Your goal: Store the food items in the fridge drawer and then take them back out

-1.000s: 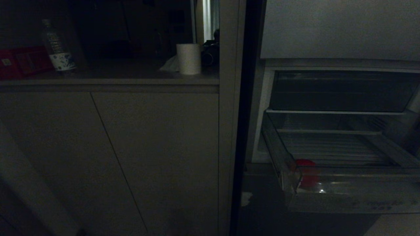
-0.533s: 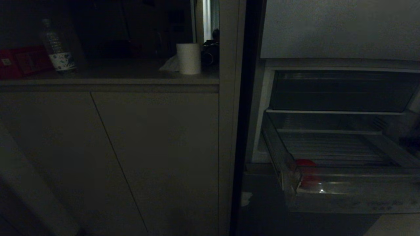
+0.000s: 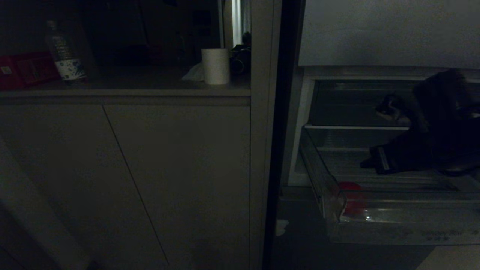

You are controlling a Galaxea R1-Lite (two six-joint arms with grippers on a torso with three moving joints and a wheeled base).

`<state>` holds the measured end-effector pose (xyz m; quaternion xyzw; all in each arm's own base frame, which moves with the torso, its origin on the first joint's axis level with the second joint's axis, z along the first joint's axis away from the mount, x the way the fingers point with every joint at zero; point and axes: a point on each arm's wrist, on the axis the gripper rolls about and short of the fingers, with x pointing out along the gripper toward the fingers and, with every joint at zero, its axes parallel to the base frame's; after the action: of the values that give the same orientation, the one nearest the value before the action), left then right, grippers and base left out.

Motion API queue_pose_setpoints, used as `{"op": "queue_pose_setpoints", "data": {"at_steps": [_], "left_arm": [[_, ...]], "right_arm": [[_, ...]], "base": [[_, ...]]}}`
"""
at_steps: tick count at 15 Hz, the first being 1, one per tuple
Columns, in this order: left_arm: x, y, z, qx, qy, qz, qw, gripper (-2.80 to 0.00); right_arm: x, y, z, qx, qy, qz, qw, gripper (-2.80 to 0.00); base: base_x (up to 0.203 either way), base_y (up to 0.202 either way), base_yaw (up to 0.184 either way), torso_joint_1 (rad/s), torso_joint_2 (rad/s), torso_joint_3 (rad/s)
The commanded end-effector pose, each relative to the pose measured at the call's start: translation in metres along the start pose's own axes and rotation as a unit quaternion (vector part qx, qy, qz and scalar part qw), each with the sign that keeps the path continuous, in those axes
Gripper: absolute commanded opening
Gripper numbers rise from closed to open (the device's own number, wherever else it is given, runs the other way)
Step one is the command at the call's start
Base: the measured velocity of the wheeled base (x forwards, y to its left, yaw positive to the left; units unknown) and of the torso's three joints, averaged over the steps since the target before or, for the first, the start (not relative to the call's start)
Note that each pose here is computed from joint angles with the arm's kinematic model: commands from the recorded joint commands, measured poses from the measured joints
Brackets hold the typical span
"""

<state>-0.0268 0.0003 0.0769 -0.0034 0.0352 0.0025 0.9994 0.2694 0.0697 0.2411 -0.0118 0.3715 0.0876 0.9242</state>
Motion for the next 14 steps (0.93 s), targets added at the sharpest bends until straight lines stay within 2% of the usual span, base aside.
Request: {"op": "queue_pose_setpoints", "data": {"at_steps": [1,5,8,14], "left_arm": [[0.000,0.000,0.000,0.000,0.001,0.000,1.0000,-2.80],[0.000,0.000,0.000,0.000,0.001,0.000,1.0000,-2.80],[0.000,0.000,0.000,0.000,0.001,0.000,1.0000,-2.80],[0.000,0.000,0.000,0.000,0.001,0.000,1.0000,-2.80]], "right_arm": [[0.029,0.002,0.000,-0.002,0.034,-0.003,0.999,0.00],[0.053,0.003,0.009,-0.002,0.046,-0.009,0.999,0.00],[0.080,0.003,0.004,-0.004,0.076,-0.029,0.997,0.00],[0.085,0.003,-0.002,0.006,0.119,-0.034,0.992,0.00]], "base": [[0.000,0.000,0.000,0.000,0.00,0.000],[0.000,0.000,0.000,0.000,0.00,0.000],[0.000,0.000,0.000,0.000,0.00,0.000],[0.000,0.000,0.000,0.000,0.00,0.000]]}}
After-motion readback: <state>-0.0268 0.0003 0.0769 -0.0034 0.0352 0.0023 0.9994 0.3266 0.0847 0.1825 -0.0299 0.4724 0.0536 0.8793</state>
